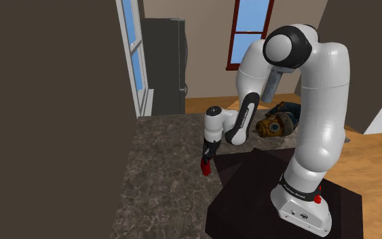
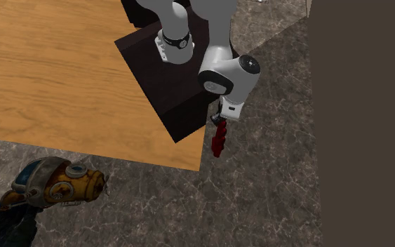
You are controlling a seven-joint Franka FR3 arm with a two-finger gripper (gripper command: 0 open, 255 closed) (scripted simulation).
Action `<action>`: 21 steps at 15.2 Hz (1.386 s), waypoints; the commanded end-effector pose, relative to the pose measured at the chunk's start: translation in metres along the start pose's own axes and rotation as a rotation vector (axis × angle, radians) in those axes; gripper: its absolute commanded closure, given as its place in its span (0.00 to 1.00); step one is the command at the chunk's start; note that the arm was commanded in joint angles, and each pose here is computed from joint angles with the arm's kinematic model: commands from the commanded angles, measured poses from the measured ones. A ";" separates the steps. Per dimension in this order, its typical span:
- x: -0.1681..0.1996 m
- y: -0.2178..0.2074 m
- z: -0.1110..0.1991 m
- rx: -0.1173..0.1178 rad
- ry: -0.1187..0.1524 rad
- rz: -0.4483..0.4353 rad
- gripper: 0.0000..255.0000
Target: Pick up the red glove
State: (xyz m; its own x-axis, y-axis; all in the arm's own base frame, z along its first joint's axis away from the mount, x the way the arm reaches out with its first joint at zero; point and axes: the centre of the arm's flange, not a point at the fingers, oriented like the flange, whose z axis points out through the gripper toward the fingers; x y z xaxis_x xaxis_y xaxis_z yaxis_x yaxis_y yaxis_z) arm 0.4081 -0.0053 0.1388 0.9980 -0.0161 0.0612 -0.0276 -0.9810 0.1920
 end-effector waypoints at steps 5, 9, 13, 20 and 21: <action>0.001 0.001 -0.005 0.000 0.000 0.001 1.00; 0.003 0.005 -0.026 0.000 0.000 0.001 1.00; 0.004 0.009 -0.046 0.000 0.000 0.001 1.00; 0.006 0.015 -0.078 0.000 0.000 0.001 1.00; 0.006 0.015 -0.078 0.000 0.000 0.001 1.00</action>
